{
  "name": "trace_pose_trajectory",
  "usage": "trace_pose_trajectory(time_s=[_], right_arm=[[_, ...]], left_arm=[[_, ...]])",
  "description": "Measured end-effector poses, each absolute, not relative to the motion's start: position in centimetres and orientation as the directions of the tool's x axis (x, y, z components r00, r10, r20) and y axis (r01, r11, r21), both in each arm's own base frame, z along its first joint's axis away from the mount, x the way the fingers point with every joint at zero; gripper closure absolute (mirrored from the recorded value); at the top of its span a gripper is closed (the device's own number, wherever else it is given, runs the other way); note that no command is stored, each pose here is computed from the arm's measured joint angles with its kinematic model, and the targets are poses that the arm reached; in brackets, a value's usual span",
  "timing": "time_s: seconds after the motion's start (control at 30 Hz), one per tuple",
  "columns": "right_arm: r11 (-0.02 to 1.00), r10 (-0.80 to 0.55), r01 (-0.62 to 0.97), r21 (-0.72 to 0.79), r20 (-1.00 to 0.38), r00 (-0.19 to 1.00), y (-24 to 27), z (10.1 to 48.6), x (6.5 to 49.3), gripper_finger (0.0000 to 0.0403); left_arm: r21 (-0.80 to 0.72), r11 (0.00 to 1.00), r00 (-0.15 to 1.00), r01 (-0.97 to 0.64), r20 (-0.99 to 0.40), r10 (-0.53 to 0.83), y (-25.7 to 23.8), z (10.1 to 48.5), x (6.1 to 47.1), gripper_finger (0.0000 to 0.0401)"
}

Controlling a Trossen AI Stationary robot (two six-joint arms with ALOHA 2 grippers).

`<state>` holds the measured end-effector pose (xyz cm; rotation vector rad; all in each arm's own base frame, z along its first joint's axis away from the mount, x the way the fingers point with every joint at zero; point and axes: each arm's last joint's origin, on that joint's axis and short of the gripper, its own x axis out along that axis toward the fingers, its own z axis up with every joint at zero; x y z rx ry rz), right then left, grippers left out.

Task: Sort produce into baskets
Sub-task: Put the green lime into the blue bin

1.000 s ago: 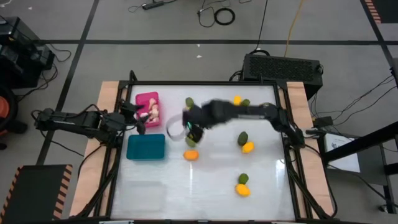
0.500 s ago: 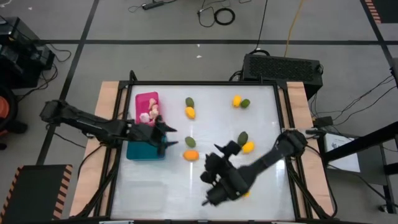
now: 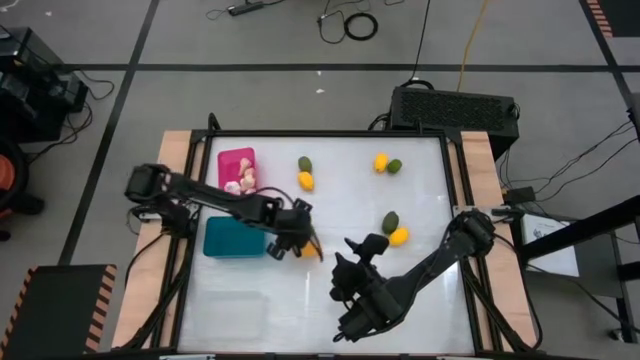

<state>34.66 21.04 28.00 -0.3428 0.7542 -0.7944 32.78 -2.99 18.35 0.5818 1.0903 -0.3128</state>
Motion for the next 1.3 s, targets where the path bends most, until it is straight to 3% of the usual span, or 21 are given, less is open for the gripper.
trace_pose_trajectory(time_s=[0.27,0.57,0.93,1.13,1.3], right_arm=[[0.706,-0.705,0.503,-0.499,-0.560,0.435,21.5,27.8,34.3,0.0215],[0.706,-0.700,0.538,-0.460,-0.565,0.435,21.7,27.7,34.2,0.0227],[0.699,-0.707,0.545,-0.463,-0.566,0.425,21.2,27.7,34.5,0.0232],[0.694,-0.713,0.535,-0.481,-0.563,0.418,20.8,27.8,34.8,0.0232],[0.686,-0.719,0.542,-0.485,-0.562,0.408,20.2,27.8,35.1,0.0232]], left_arm=[[0.275,0.810,0.388,0.518,-0.919,0.065,-1.2,16.8,34.8,0.0169],[0.181,0.842,0.331,0.507,-0.944,0.003,0.5,14.8,35.1,0.0169],[0.169,0.861,0.317,0.480,-0.948,0.010,-0.1,14.4,35.2,0.0180],[0.214,0.859,0.328,0.465,-0.943,0.058,-0.4,15.5,34.7,0.0235],[0.247,0.890,0.297,0.384,-0.945,0.134,-0.1,19.5,33.0,0.0234]])
